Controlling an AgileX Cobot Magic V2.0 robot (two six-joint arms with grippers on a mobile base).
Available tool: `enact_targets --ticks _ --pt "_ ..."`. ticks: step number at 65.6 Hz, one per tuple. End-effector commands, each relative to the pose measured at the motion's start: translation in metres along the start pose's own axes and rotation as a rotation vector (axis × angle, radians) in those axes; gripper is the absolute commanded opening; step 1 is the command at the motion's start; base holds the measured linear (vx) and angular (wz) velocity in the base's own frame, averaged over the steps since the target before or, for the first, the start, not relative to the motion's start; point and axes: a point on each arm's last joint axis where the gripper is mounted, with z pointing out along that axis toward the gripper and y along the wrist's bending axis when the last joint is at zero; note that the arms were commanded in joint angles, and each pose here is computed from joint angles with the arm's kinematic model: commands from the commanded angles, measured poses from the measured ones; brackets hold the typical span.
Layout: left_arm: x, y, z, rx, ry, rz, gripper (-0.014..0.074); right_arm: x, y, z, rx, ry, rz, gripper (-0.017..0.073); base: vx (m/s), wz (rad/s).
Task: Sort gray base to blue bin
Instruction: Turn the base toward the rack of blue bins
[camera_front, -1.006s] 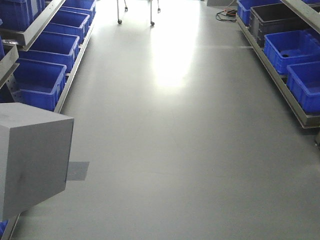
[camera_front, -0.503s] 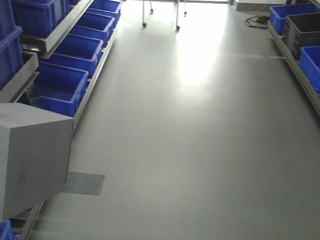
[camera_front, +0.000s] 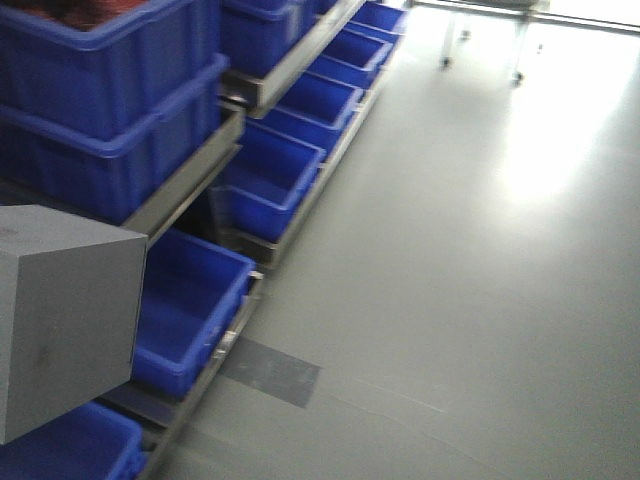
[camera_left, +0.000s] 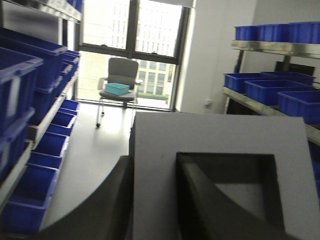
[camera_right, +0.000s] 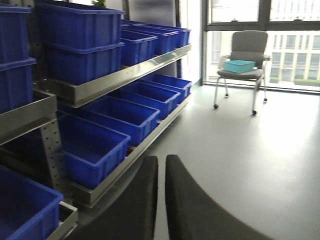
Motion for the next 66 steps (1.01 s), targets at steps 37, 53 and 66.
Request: enact_targets --ticks 37,53,66 --pt "-0.0188 -0.0039 -0.0010 0.029 -0.129 -0.013 -0.0005 -0.0069 0.0001 -0.0008 0.000 -0.081 -0.013 -0.0004 0.18 0.71" --pt "-0.0188 -0.0039 -0.0010 0.029 -0.129 -0.013 -0.0005 -0.0069 0.0001 -0.0008 0.000 -0.081 -0.013 -0.0004 0.17 0.66" --pt "-0.0188 -0.0039 -0.0010 0.029 -0.129 -0.013 -0.0005 -0.0069 0.0001 -0.0008 0.000 -0.081 -0.013 -0.0004 0.16 0.62"
